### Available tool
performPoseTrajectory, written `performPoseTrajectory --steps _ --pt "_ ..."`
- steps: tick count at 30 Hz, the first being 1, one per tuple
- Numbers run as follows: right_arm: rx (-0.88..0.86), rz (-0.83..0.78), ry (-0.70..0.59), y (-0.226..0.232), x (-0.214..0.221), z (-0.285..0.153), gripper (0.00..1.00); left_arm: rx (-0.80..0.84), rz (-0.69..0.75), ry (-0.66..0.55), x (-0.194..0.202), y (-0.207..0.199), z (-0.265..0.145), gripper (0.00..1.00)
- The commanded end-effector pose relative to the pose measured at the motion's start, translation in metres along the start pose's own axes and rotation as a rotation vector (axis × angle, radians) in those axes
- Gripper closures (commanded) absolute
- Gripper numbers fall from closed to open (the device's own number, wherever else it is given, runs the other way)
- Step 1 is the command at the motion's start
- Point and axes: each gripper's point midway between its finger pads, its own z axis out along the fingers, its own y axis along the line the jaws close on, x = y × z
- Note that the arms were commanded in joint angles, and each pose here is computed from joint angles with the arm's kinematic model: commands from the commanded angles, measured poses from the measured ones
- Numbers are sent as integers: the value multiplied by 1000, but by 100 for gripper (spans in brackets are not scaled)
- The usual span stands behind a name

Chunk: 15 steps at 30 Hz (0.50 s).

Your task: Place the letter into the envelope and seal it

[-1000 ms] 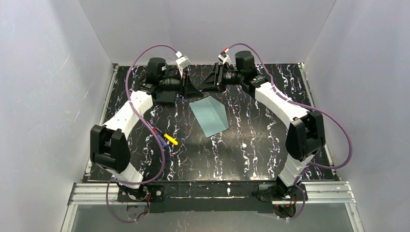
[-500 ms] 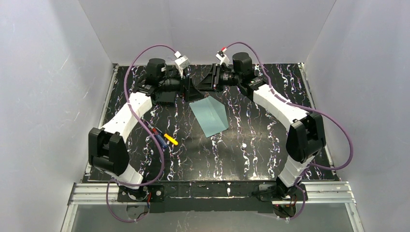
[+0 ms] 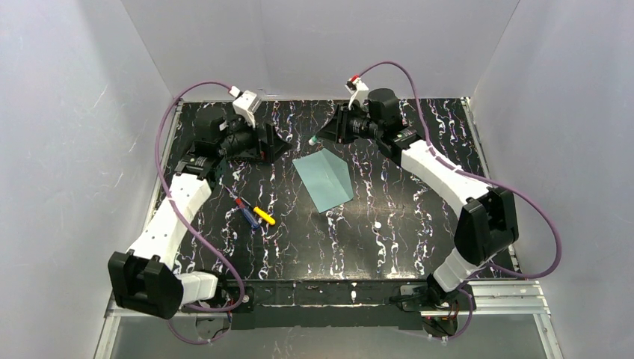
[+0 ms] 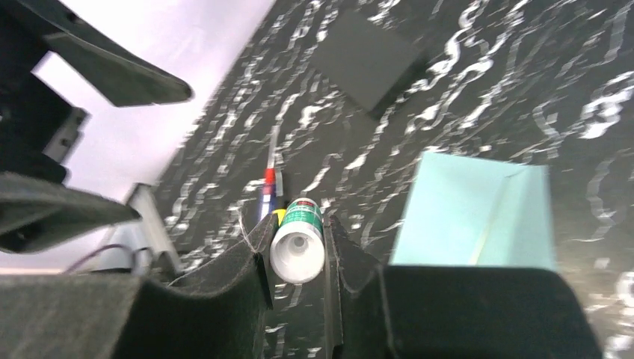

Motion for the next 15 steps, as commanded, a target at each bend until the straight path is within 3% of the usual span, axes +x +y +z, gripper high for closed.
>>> performPoseTrajectory --steps 1,4,8,12,15 --pt "154 -328 -111 -21 -31 -21 99 -435 -74 -16 6 61 -32 2" --pt "207 -399 -112 -34 -31 -20 99 -623 -249 16 15 87 -48 2" --pt "309 -459 -79 -55 -11 -12 99 -612 -439 204 43 87 -46 2" --pt "423 -461 -27 -78 18 -2 99 -353 -615 307 60 59 -4 26" --pt "460 -437 48 -83 45 9 99 -186 -787 312 66 46 32 37"
